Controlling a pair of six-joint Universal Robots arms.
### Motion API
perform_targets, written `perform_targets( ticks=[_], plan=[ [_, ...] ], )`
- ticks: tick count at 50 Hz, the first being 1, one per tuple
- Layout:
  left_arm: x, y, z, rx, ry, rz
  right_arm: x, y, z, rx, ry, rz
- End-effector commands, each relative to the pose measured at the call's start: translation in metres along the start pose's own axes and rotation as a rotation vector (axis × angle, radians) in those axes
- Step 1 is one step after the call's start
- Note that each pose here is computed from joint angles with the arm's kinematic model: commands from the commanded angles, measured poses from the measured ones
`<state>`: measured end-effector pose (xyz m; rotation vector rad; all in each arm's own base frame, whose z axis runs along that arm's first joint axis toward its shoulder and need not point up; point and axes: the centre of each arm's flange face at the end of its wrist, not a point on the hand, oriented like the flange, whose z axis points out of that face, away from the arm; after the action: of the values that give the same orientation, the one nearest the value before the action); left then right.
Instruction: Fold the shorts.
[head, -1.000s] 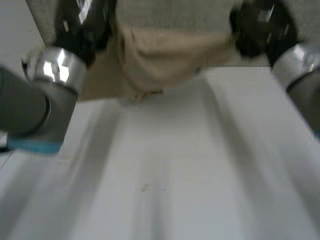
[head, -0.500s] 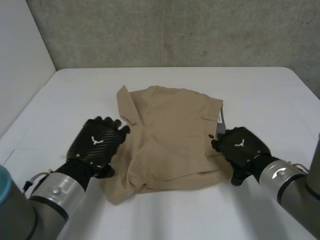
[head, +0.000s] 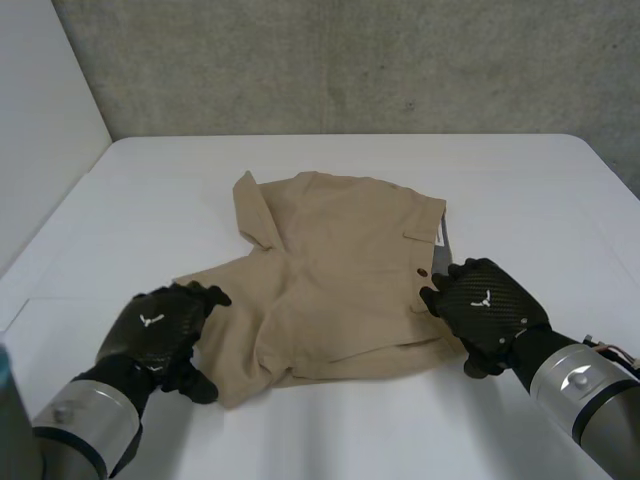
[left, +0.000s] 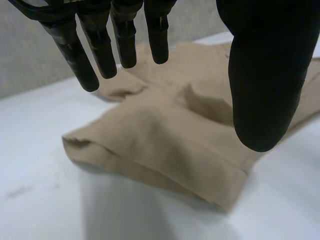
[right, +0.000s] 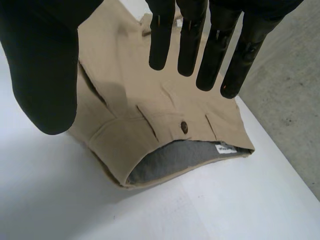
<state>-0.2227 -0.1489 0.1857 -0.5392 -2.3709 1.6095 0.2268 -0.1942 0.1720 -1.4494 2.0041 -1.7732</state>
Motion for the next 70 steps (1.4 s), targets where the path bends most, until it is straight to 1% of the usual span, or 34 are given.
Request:
perform_targets(
  ticks=[1, 5, 14, 18, 23, 30, 32, 33, 34, 36, 37, 38, 40, 41, 43, 45, 46, 49, 50, 53, 55, 57, 59, 61, 62, 64, 65, 66, 68, 70],
  plan=[
    [0.007, 0.019, 0.014, -0.099, 0.023, 0.012, -0.005, 0.014, 0.012, -0.018, -0.011, 0.014],
    [0.015, 0.030, 0.019, -0.142, 0.053, 0.028, -0.007, 0.022, 0.019, -0.036, -0.026, 0.025],
    [0.025, 0.046, 0.039, -0.195, 0.068, 0.050, -0.008, 0.036, 0.036, -0.053, -0.038, 0.032],
    [0.026, 0.049, 0.048, -0.179, 0.042, 0.058, -0.005, 0.036, 0.042, -0.038, -0.026, 0.023],
    [0.021, 0.046, 0.058, -0.124, -0.024, 0.057, -0.002, 0.039, 0.050, -0.025, -0.011, 0.013],
    [0.022, 0.033, 0.061, -0.064, -0.028, 0.070, 0.008, 0.036, 0.057, -0.020, 0.013, 0.003],
    [0.022, 0.018, 0.059, -0.021, -0.027, 0.089, 0.011, 0.033, 0.058, -0.021, 0.018, 0.000],
    [0.022, 0.011, 0.057, -0.001, -0.026, 0.101, 0.017, 0.029, 0.057, -0.027, 0.030, 0.000],
    [0.020, -0.005, 0.051, 0.041, -0.033, 0.138, 0.020, 0.025, 0.056, -0.027, 0.039, -0.003],
    [0.018, -0.022, 0.044, 0.081, -0.039, 0.189, 0.032, 0.009, 0.051, -0.010, 0.065, -0.015],
    [0.017, -0.030, 0.040, 0.101, -0.047, 0.215, 0.046, -0.015, 0.040, 0.014, 0.103, -0.034],
    [0.013, -0.048, 0.033, 0.149, -0.064, 0.261, 0.052, -0.024, 0.035, 0.021, 0.116, -0.039],
    [0.008, -0.071, 0.023, 0.219, -0.091, 0.300, 0.065, -0.047, 0.023, 0.038, 0.149, -0.052],
    [0.006, -0.082, 0.017, 0.254, -0.105, 0.315, 0.076, -0.066, 0.012, 0.048, 0.171, -0.060],
    [0.000, -0.110, 0.001, 0.344, -0.146, 0.374, 0.086, -0.083, 0.003, 0.055, 0.183, -0.060],
    [0.000, -0.122, -0.008, 0.381, -0.159, 0.410, 0.098, -0.104, -0.008, 0.069, 0.194, -0.062],
    [0.000, -0.129, -0.015, 0.398, -0.160, 0.447, 0.101, -0.111, -0.012, 0.074, 0.196, -0.065],
    [0.002, -0.132, -0.019, 0.399, -0.137, 0.491, 0.107, -0.130, -0.023, 0.083, 0.198, -0.073],
    [0.003, -0.130, -0.019, 0.385, -0.112, 0.512, 0.108, -0.132, -0.024, 0.076, 0.194, -0.069],
    [0.006, -0.125, -0.017, 0.359, -0.078, 0.526, 0.106, -0.132, -0.024, 0.042, 0.167, -0.059],
    [0.008, -0.116, -0.008, 0.313, -0.054, 0.536, 0.104, -0.126, -0.017, 0.012, 0.141, -0.047],
    [0.008, -0.107, 0.003, 0.273, -0.044, 0.546, 0.097, -0.112, 0.002, -0.036, 0.089, -0.028],
    [0.010, -0.096, 0.024, 0.212, -0.030, 0.578, 0.093, -0.106, 0.014, -0.059, 0.064, -0.024],
    [0.010, -0.091, 0.037, 0.186, -0.029, 0.597, 0.088, -0.098, 0.030, -0.091, 0.045, -0.019],
    [0.008, -0.089, 0.053, 0.166, -0.034, 0.619, 0.088, -0.096, 0.035, -0.105, 0.047, -0.018],
    [0.005, -0.090, 0.070, 0.156, -0.046, 0.632, 0.088, -0.090, 0.046, -0.123, 0.054, -0.020],
    [0.002, -0.091, 0.080, 0.156, -0.056, 0.639, 0.092, -0.086, 0.058, -0.137, 0.070, -0.025],
    [-0.003, -0.099, 0.097, 0.175, -0.082, 0.646, 0.096, -0.085, 0.064, -0.139, 0.080, -0.030],
    [-0.007, -0.110, 0.114, 0.214, -0.110, 0.654, 0.102, -0.087, 0.076, -0.120, 0.106, -0.042],
    [-0.009, -0.137, 0.135, 0.328, -0.152, 0.653, 0.116, -0.099, 0.095, -0.043, 0.173, -0.057]
  ],
)
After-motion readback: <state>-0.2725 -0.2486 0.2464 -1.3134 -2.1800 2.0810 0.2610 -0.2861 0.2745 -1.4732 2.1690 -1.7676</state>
